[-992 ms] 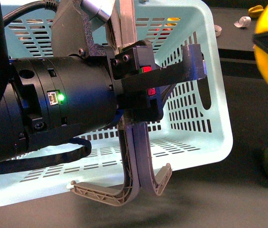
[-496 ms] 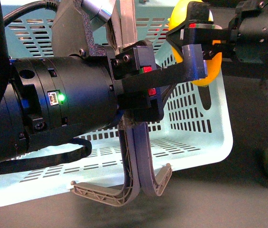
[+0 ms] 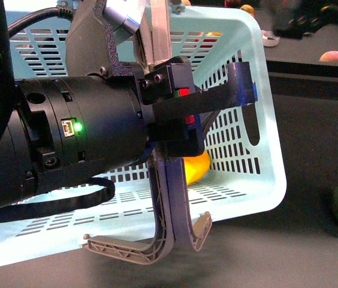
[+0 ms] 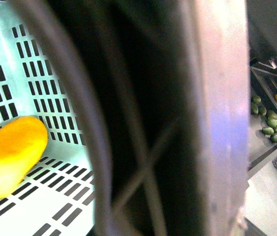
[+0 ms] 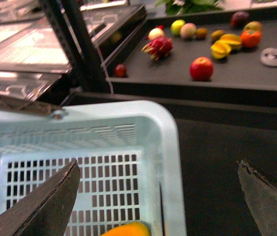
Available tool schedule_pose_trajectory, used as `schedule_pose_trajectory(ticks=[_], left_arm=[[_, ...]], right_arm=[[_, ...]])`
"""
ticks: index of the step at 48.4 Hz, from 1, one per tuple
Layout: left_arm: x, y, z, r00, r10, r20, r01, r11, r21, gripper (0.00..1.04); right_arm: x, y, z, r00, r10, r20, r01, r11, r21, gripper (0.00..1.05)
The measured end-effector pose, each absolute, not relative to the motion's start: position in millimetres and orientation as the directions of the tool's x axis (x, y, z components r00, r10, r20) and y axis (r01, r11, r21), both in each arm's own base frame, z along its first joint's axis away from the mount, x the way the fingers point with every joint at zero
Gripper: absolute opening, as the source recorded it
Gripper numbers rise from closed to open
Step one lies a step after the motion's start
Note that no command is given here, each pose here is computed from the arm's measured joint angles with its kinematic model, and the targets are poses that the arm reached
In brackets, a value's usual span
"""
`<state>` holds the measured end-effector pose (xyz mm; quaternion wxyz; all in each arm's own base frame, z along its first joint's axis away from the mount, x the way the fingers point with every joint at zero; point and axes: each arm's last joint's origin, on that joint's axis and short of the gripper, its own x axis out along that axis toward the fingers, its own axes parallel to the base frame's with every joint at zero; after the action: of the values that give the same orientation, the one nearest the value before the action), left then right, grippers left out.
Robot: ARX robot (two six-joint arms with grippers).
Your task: Pick mango with right arm and hold basket with left
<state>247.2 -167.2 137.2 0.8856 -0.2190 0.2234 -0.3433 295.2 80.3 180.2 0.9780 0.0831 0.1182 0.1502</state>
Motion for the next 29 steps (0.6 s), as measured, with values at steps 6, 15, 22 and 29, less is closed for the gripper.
schedule_pose_trajectory(ticks=[6,15,22,29], left_arm=[[247.4,-167.2,137.3,0.666,-0.705,-0.245,0.514,0.671,-0.534,0.16],[247.3,-167.1,137.2,0.665,-0.706,-0.245,0.513,0.670,-0.537,0.16],[247.3,-167.2,137.3,0.663,-0.708,-0.244,0.514,0.668,-0.538,0.16],[247.2,-167.4,137.3,0.663,-0.708,-0.244,0.516,0.668,-0.536,0.16]], right_arm=[[265.0,63.5,197.4,0.967,0.205,-0.155,-0.173,0.966,0.194,0.96],[201.5,43.1,194.6,0.987,0.023,-0.162,0.014,0.975,0.223,0.96],[160.3,33.5,184.3,0.972,-0.162,-0.172,0.201,0.949,0.243,0.96],[157.6,33.5,187.1,0.975,-0.163,-0.153,0.199,0.943,0.265,0.96]])
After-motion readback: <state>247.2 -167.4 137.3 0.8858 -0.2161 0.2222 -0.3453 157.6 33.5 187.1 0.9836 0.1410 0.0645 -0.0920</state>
